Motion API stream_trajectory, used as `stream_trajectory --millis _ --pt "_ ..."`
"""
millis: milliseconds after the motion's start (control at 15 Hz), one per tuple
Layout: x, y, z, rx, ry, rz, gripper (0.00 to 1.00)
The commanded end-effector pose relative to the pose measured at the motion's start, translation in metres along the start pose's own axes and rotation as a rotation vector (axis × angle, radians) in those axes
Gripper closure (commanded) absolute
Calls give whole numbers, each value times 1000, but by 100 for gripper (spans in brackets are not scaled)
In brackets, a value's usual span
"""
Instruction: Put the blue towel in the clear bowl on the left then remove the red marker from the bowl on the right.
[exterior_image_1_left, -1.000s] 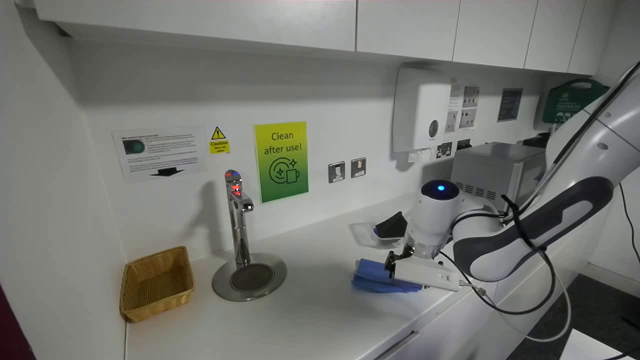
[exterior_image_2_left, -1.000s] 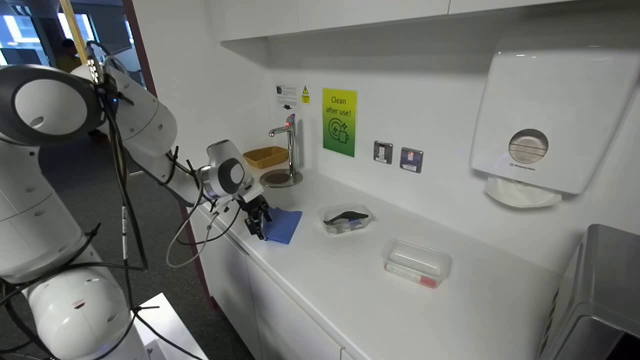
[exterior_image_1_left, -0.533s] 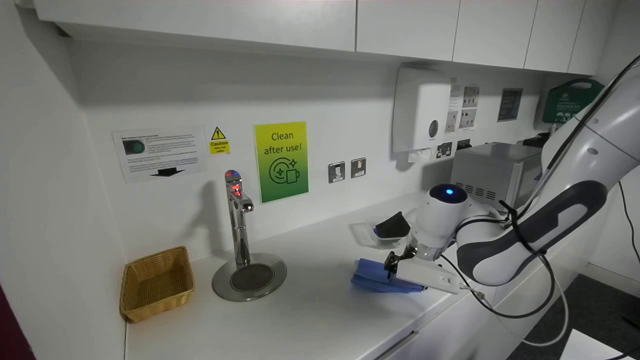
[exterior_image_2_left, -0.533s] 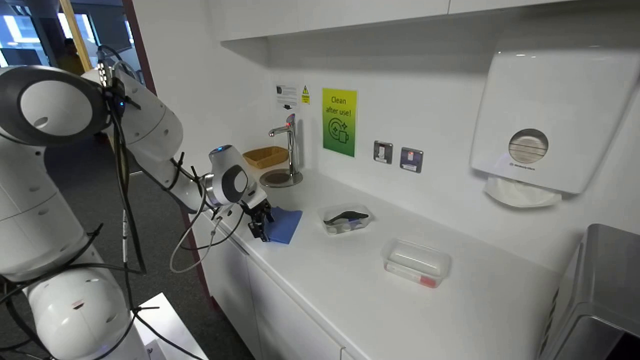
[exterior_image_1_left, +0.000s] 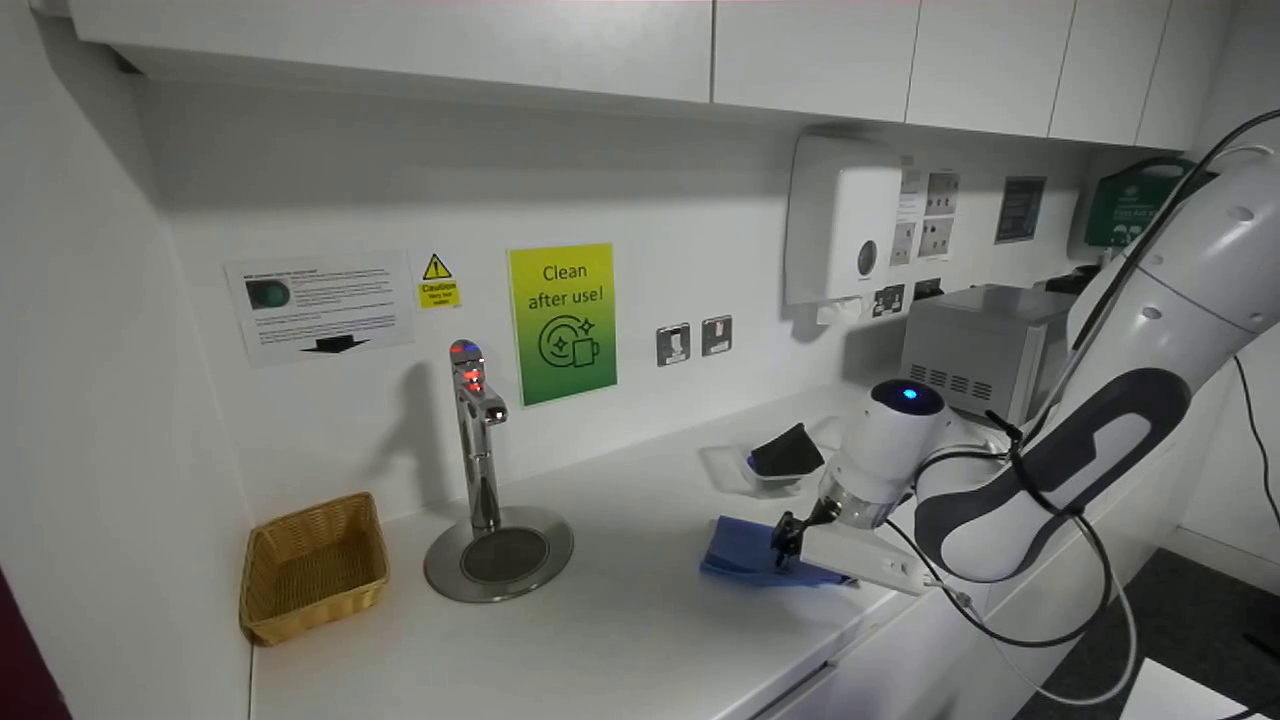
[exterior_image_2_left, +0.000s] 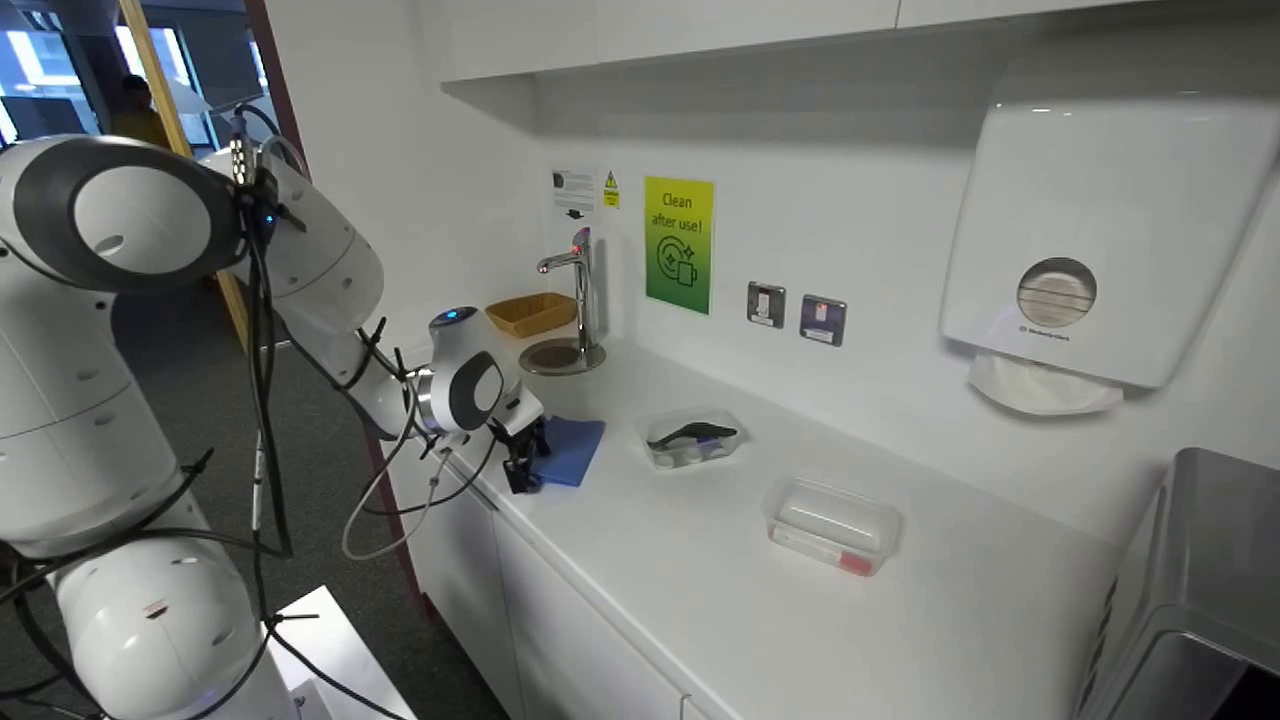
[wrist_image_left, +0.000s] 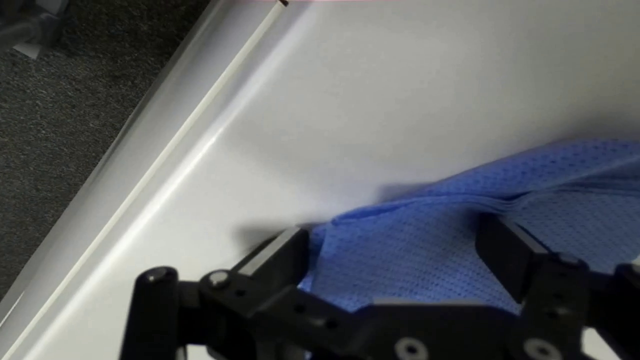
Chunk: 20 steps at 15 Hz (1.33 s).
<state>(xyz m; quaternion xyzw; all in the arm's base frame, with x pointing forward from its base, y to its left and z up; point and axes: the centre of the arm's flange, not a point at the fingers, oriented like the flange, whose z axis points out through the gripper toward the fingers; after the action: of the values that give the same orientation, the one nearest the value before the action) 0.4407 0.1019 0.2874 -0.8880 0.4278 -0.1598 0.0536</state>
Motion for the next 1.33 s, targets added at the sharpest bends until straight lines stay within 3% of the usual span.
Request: stream_trajectory --millis 0,600,867,1267 --pt "4 10 -2 20 -6 -25 34" --pt "12 7 -24 70 40 -16 99" --pt "17 9 -32 60 75 2 98" --pt "27 8 -69 72 201 22 98"
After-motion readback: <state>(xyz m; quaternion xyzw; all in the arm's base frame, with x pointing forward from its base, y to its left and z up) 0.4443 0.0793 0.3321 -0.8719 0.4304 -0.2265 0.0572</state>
